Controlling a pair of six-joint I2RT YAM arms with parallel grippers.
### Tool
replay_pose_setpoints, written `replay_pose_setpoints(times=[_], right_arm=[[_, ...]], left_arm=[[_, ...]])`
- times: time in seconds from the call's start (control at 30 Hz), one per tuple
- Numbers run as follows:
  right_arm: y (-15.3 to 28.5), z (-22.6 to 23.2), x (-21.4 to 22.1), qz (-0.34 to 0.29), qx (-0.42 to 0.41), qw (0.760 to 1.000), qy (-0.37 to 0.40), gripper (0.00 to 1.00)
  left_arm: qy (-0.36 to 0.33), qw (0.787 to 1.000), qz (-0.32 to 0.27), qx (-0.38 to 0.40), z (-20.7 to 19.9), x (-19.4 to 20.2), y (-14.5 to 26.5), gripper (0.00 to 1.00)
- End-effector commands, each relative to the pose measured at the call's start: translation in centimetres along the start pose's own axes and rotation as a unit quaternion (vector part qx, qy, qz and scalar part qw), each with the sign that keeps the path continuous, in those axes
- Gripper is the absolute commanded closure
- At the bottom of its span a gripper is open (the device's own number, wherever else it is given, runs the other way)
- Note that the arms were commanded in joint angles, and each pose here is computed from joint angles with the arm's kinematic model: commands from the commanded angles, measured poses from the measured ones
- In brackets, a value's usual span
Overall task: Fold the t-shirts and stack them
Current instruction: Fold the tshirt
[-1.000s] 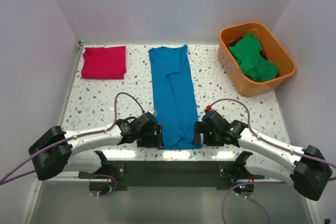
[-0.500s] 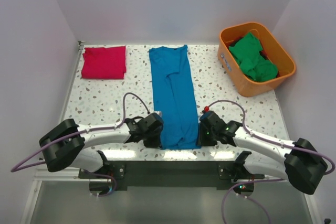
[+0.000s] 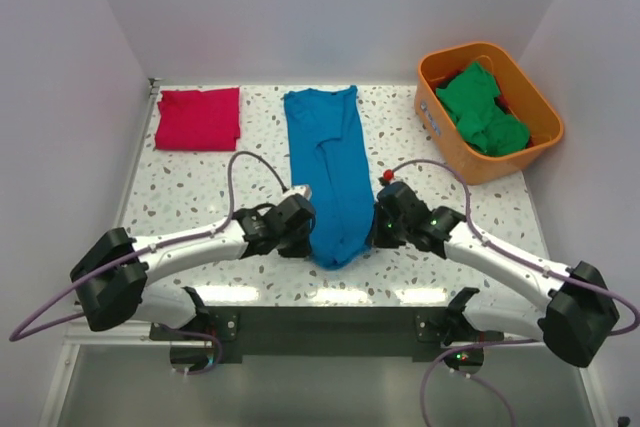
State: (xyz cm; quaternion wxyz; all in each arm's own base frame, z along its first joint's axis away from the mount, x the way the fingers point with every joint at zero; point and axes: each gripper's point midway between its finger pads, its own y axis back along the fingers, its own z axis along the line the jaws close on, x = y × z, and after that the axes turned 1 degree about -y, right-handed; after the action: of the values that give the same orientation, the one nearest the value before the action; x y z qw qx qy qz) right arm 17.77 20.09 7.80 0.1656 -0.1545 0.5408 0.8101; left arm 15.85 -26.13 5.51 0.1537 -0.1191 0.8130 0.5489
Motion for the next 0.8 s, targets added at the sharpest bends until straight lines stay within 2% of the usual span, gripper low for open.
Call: replay_pose_setpoints(times=[0.0,0.27,0.4,0.53,0.77], right_arm=[[0.4,1.6,-5.1,-0.058,-0.009,0.998,0.014,1.00],[-1.9,3.5,-13.8,-0.118,-0.012,0.993,-0.008,1.00],[-2.2,5.2,-18.6,-0.151,-0.027,0.988,-0.001,1.00],[-3.9,4.6,-21.0,-0.141,-0.013,0.990,-0.003,1.00],[-6.3,3.7,-25.0,-0.145,0.001,0.989,-0.010,1.00]], left_arm=[[-0.007,0.998,-0.060,-0.014,0.1,-5.0,0.6,1.00],[0.018,0.989,-0.144,-0.013,0.2,-13.8,0.3,1.00],[0.022,0.987,-0.154,-0.030,0.9,-17.2,-0.6,1.00],[0.037,0.982,-0.179,-0.050,2.0,-21.0,-1.1,1.00],[0.044,0.983,-0.168,-0.062,3.1,-24.1,-3.3,1.00]])
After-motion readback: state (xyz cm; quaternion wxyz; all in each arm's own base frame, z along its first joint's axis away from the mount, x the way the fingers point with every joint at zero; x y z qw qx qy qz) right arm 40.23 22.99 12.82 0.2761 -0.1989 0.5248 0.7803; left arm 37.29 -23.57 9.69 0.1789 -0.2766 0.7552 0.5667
